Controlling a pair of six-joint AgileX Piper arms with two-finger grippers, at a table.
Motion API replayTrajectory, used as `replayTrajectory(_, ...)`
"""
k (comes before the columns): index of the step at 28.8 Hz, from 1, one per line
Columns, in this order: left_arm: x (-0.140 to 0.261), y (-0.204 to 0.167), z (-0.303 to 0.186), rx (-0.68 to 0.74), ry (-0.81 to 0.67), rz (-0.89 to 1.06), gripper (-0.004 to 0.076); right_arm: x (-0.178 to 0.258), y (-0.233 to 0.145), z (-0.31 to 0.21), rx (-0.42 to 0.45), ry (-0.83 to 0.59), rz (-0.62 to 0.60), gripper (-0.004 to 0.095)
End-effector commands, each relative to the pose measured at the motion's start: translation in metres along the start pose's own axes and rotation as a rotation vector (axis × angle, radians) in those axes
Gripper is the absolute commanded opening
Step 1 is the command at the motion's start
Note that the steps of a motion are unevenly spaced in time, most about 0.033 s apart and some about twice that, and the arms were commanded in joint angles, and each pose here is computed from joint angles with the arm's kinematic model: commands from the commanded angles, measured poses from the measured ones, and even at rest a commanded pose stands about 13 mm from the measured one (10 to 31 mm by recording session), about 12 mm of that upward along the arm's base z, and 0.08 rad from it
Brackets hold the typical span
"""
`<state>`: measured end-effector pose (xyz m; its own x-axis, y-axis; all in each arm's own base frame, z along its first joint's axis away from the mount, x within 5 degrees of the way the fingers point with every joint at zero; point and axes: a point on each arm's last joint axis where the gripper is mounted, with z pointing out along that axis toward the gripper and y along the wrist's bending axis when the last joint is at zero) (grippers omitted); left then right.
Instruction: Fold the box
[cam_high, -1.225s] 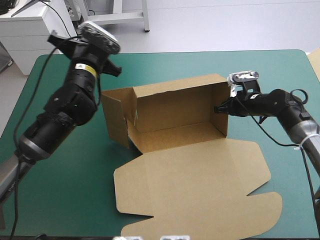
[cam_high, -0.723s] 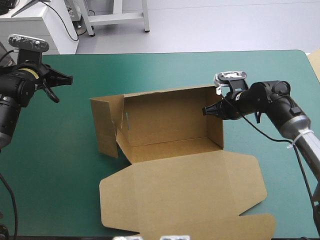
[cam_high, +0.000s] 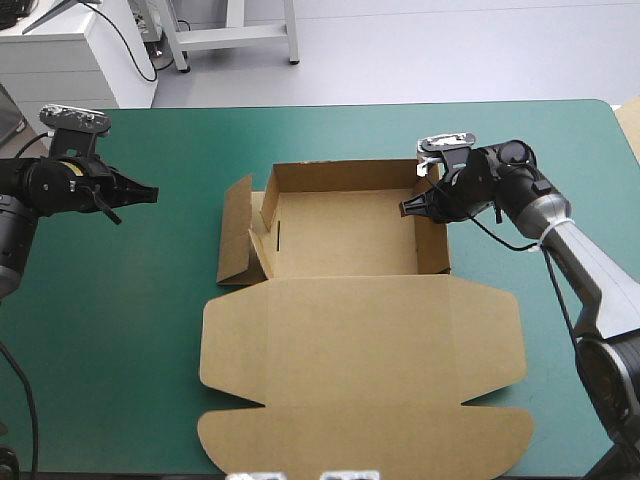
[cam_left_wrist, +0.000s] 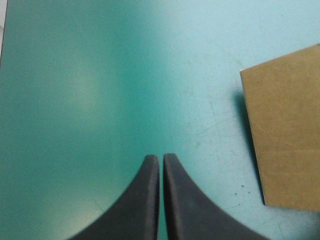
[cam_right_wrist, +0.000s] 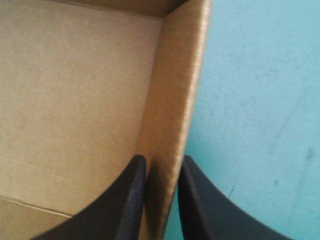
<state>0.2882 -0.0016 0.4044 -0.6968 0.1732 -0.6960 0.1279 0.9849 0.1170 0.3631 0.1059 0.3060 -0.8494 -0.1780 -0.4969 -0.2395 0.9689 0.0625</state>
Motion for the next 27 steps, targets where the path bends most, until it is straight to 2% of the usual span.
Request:
replayTrajectory(1, -0.008, 0.0, -0.02, -0.006, -0.094, -0.005, 0.0008, -0.023, 0.002, -0.047, 0.009, -0.138, -0.038, 0.039)
replayTrajectory(2, -0.007, 0.0, -0.02, -0.004, -0.086, -0.005, 0.0008, -0.03, 0.002, -0.06, 0.01, -0.154, -0.04, 0.0416)
replayTrajectory(7, -0.007, 0.0, -0.02, -0.004, -0.085, -0.005, 0.0008, -0.04, -0.001, -0.093, 0.067, -0.158, -0.067, 0.0418)
replayTrajectory(11, -0.007, 0.0, -0.02, -0.004, -0.085, -0.005, 0.0008, -0.035, -0.002, -0.099, 0.075, -0.092, -0.041, 0.0416)
replayTrajectory(17, -0.007, 0.0, -0.02, -0.004, -0.083, -0.005, 0.0007, -0.032, -0.003, -0.084, 0.078, -0.022, -0.016, 0.0416)
replayTrajectory(27, -0.006, 0.0, -0.02, -0.001, -0.068, -0.005, 0.0008, -0.035, -0.002, -0.013, 0.043, 0.135, 0.02, 0.0416)
